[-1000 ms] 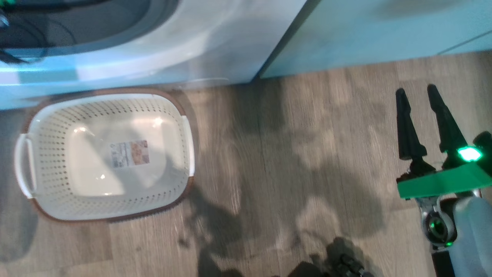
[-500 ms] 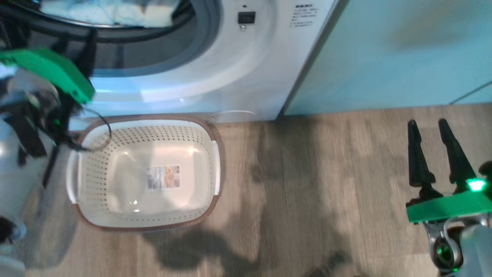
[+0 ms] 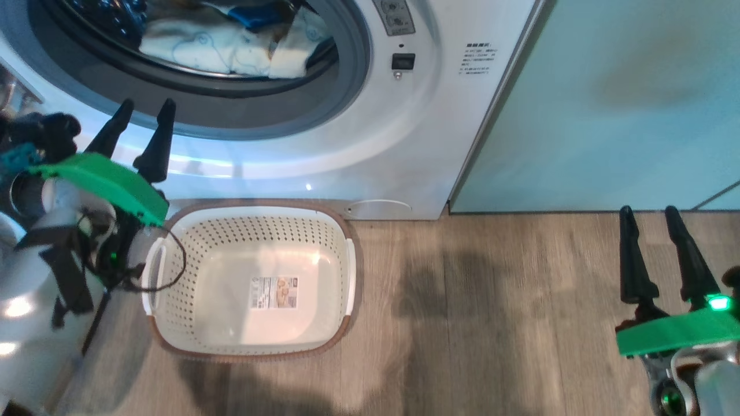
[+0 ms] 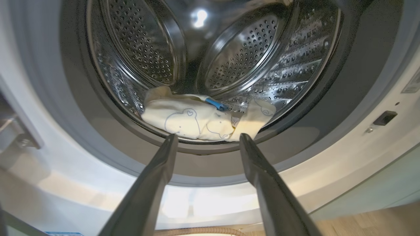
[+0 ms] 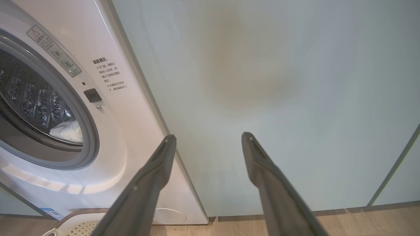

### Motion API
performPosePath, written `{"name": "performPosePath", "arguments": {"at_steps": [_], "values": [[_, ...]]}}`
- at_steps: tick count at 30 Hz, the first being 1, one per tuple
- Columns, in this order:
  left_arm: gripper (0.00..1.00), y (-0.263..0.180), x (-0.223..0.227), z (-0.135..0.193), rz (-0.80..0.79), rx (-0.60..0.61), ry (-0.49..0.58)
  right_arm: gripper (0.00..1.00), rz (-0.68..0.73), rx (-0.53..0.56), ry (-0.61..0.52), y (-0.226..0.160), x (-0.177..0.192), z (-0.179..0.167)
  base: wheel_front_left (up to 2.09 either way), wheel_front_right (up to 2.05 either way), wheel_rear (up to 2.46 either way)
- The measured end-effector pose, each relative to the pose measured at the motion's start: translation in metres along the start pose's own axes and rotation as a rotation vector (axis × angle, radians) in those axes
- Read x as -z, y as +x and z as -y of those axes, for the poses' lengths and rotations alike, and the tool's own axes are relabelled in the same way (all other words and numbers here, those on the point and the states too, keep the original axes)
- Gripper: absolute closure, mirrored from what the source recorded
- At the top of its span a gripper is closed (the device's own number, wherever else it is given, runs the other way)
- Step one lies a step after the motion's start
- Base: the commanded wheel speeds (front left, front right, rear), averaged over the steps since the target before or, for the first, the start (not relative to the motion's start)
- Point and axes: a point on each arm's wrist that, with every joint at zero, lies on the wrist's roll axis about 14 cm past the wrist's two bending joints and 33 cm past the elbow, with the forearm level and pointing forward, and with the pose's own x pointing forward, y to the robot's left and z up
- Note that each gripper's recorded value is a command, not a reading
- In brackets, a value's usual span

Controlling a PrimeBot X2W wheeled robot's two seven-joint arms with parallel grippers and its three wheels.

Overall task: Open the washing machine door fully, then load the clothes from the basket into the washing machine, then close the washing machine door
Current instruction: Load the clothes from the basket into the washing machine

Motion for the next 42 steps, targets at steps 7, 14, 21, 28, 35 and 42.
{"name": "performPosePath", "arguments": {"at_steps": [7, 14, 21, 28, 35, 42], "values": [[0.00, -0.049, -0.008, -0.010, 0.087, -0.074, 0.032, 0.00, 0.013, 0.001, 0.005, -0.013, -0.006, 0.000, 0.00, 0.00, 0.00], [0.00, -0.069, -0.019, -0.016, 0.158, -0.124, 0.025, 0.00, 0.026, -0.008, 0.001, -0.017, -0.011, -0.003, 0.00, 0.00, 0.00], [0.00, -0.095, -0.009, -0.022, 0.145, -0.173, 0.040, 0.00, 0.029, -0.004, 0.004, -0.028, -0.012, -0.002, 0.00, 0.00, 0.00], [0.00, -0.115, -0.007, -0.029, 0.145, -0.209, 0.049, 0.00, 0.046, 0.004, 0.006, -0.036, -0.018, 0.000, 0.00, 0.00, 0.00], [0.00, -0.129, -0.006, -0.029, 0.145, -0.220, 0.048, 0.00, 0.070, -0.008, -0.004, -0.040, -0.026, -0.003, 0.00, 0.00, 0.00], [0.00, -0.145, -0.003, -0.029, 0.140, -0.229, 0.045, 0.00, 0.070, -0.012, -0.012, -0.050, -0.027, -0.002, 0.00, 0.00, 0.00]]}}
